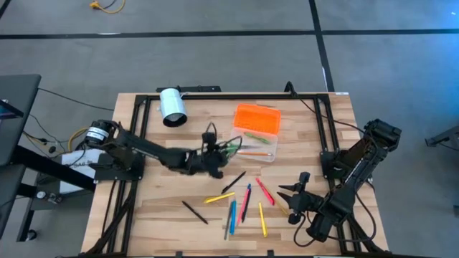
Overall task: Pick & place school supplies into a supply box
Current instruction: Put the green scissors into the supply box
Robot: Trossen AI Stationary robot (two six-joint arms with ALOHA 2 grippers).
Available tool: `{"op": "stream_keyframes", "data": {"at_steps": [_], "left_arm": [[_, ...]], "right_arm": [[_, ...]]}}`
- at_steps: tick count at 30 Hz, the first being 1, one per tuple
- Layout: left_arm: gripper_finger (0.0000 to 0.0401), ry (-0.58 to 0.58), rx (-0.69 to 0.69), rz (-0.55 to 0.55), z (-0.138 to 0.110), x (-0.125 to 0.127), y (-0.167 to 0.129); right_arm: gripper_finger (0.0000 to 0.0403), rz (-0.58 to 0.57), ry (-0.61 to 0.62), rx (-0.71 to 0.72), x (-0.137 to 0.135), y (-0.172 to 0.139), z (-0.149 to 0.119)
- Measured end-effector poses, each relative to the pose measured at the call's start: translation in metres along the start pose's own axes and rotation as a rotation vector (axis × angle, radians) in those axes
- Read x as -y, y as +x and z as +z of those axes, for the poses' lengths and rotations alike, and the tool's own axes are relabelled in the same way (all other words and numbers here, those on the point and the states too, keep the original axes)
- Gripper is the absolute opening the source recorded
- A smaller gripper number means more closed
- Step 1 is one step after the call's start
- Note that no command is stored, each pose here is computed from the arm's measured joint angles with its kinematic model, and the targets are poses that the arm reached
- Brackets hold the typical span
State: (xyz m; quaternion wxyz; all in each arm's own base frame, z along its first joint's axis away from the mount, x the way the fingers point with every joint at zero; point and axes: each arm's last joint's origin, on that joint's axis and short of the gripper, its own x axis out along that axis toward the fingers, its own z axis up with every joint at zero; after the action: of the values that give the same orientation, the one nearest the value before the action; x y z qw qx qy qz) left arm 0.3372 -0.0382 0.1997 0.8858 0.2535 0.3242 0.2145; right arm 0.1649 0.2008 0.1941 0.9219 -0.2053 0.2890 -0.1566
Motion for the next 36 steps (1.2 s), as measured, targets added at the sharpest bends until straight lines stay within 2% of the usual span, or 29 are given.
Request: {"op": "stream_keyframes", "data": {"at_steps": [8, 16, 29, 36], "left_arm": [[0.0071, -0.122, 0.109, -0.103, -0.001, -0.042, 0.032], [0.0071, -0.171, 0.241, -0.200, 0.003, -0.059, 0.041], [0.0071, -0.170, 0.280, -0.214, 0.005, -0.061, 0.043], [0.0071, -0.164, 0.209, -0.243, -0.003, -0.044, 0.074]], "right_arm": [[0.0107, 0.000, 0.000, 0.000, 0.000, 0.000, 0.000], [0.0107, -0.001, -0.003, 0.000, 0.000, 0.000, 0.000], [0.0107, -0.002, -0.001, 0.000, 0.000, 0.000, 0.000], [0.0107, -0.004, 0.004, 0.004, 0.000, 0.001, 0.000]]}}
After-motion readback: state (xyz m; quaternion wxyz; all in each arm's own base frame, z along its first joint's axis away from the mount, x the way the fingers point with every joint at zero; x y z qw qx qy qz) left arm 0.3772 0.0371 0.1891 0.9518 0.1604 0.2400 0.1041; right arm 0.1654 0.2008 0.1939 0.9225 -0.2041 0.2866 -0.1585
